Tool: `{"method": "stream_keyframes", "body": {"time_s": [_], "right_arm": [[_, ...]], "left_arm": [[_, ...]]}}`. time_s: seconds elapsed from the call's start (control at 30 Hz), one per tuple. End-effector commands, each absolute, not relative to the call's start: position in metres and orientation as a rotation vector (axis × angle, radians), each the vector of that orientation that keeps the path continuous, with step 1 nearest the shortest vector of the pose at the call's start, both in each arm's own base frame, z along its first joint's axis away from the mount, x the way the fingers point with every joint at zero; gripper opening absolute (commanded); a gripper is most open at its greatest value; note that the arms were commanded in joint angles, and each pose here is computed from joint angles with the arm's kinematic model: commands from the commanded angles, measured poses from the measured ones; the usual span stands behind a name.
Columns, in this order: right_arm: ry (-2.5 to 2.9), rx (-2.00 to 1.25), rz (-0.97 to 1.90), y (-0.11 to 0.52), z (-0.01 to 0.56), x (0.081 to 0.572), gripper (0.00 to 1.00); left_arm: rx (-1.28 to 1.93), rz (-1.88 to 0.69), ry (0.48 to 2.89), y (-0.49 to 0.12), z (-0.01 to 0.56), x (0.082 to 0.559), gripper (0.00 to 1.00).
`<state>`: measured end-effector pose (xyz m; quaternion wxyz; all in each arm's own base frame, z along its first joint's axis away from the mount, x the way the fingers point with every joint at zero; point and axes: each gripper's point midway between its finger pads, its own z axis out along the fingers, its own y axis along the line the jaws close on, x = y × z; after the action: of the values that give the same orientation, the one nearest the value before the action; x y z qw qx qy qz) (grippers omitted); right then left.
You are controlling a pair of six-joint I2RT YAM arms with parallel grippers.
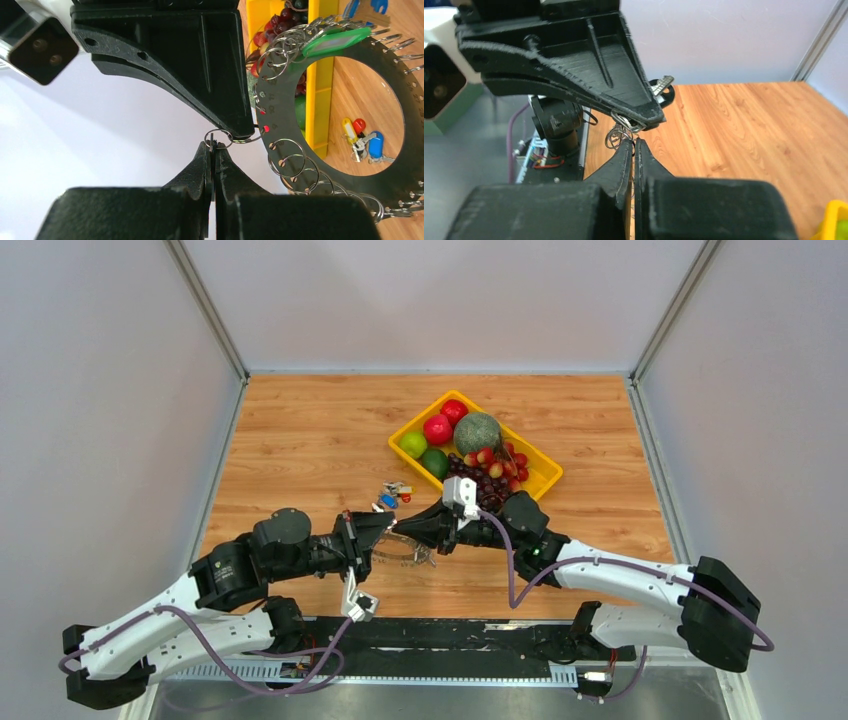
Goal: Remove the keys from the keyring
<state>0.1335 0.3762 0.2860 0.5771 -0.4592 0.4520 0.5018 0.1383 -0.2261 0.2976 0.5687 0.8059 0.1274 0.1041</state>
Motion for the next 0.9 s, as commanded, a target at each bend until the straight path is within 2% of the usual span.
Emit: {"method": "stream_keyframes", "body": {"time_s": [0.0,0.4,0.87], "right_arm": [[1.169,-0.768,1.341,0.370,0.336,0.145,0.00],[1.328,-0.378,1.654,0.357,0.351,0.150,0.00],[1.334,-0.284,1.740,0.344,0.350,0.149,0.00]], "left_arm": [[1.792,0.261,0.233,-0.232,0.325,0.135,0.00],[1.781,0.241,0.220,-0.233,0.324,0.131,0.00],[1.747,0.244,0.229,-0.230,0.325,0.131,0.00]]}}
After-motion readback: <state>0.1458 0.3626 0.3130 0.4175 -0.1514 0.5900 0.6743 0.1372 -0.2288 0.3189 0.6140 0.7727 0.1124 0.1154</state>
